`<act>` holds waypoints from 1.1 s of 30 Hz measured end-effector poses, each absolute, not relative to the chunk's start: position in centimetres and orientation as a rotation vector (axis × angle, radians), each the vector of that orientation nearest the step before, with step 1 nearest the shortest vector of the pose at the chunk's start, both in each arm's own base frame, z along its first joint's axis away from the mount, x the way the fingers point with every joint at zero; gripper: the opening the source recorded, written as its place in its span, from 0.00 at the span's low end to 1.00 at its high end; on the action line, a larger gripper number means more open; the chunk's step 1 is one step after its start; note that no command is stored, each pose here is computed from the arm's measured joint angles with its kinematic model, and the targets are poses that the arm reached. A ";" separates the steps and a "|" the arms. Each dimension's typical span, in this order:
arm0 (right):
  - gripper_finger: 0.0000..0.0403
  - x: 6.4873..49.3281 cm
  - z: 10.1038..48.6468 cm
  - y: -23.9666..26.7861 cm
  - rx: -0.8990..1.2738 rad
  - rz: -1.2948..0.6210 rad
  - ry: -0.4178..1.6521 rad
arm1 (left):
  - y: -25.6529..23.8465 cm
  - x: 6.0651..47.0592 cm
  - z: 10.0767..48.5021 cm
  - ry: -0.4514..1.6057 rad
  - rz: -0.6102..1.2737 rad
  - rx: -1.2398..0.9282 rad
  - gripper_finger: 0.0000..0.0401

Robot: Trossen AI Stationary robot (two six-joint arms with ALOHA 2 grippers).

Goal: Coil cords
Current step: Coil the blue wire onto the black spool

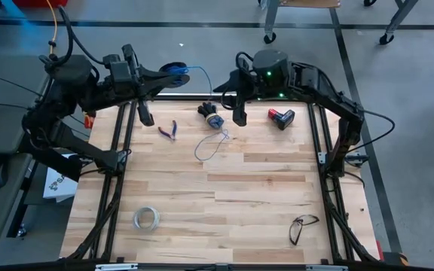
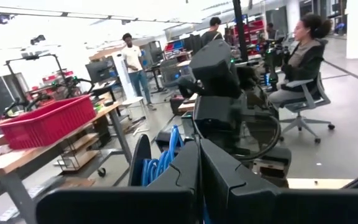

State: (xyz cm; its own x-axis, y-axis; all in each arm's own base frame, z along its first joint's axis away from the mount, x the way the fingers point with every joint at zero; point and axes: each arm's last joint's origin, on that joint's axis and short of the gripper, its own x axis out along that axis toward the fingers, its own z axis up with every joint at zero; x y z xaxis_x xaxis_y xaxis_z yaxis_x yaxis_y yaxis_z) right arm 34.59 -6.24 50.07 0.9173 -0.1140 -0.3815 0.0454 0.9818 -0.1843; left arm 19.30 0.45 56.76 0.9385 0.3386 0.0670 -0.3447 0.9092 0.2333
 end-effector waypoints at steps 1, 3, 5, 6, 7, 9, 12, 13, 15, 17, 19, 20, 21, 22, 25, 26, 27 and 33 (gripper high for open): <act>0.29 34.6 50.1 -6.2 -0.173 -0.082 0.403 | 0.4 19.3 56.8 -0.026 0.351 0.245 0.00; 0.29 34.6 50.0 -6.2 -0.167 -0.072 0.402 | 0.4 19.4 56.7 -0.025 0.351 0.245 0.00; 0.29 34.6 50.0 -6.1 -0.159 -0.038 0.400 | 0.4 19.5 56.7 -0.024 0.351 0.245 0.00; 0.29 34.6 50.0 -6.1 -0.156 -0.022 0.397 | 0.4 19.5 56.7 -0.023 0.351 0.246 0.00; 0.29 34.6 50.0 -6.0 -0.154 -0.012 0.396 | 0.4 19.6 56.7 -0.022 0.351 0.246 0.00; 0.29 34.6 50.0 -6.0 -0.153 -0.006 0.395 | 0.4 19.7 56.7 -0.025 0.351 0.245 0.00; 0.29 34.7 50.0 -6.0 -0.153 -0.006 0.396 | 0.4 19.7 56.9 -0.044 0.354 0.242 0.00; 0.29 34.7 50.0 -6.0 -0.151 -0.006 0.398 | 0.4 19.7 56.9 -0.047 0.354 0.241 0.00; 0.29 34.6 49.9 -6.0 -0.134 -0.010 0.404 | 0.4 19.7 56.9 -0.048 0.355 0.241 0.00; 0.29 34.6 49.9 -6.0 -0.131 -0.010 0.403 | 0.4 19.7 56.9 -0.048 0.354 0.241 0.00; 0.29 34.6 49.9 -6.0 -0.127 -0.011 0.403 | 0.4 19.7 56.9 -0.048 0.354 0.241 0.00; 0.29 34.6 49.9 -6.0 -0.126 -0.012 0.403 | 0.4 19.7 56.9 -0.048 0.354 0.241 0.00; 0.29 34.6 49.9 -6.0 -0.126 -0.012 0.402 | 0.4 19.7 56.9 -0.048 0.354 0.241 0.00; 0.29 34.6 50.0 -6.0 -0.126 -0.012 0.400 | 0.4 19.7 56.9 -0.048 0.354 0.242 0.00; 0.29 34.7 50.0 -6.0 -0.119 -0.015 0.396 | 0.4 19.7 57.0 -0.061 0.356 0.238 0.00; 0.29 34.7 50.0 -6.0 -0.119 -0.015 0.396 | 0.4 19.7 57.1 -0.064 0.356 0.238 0.00; 0.29 34.7 50.0 -6.0 -0.119 -0.015 0.396 | 0.4 19.7 57.0 -0.062 0.357 0.238 0.00; 0.26 34.8 50.2 -6.0 -0.114 -0.019 0.369 | 0.4 19.7 57.0 -0.061 0.357 0.238 0.00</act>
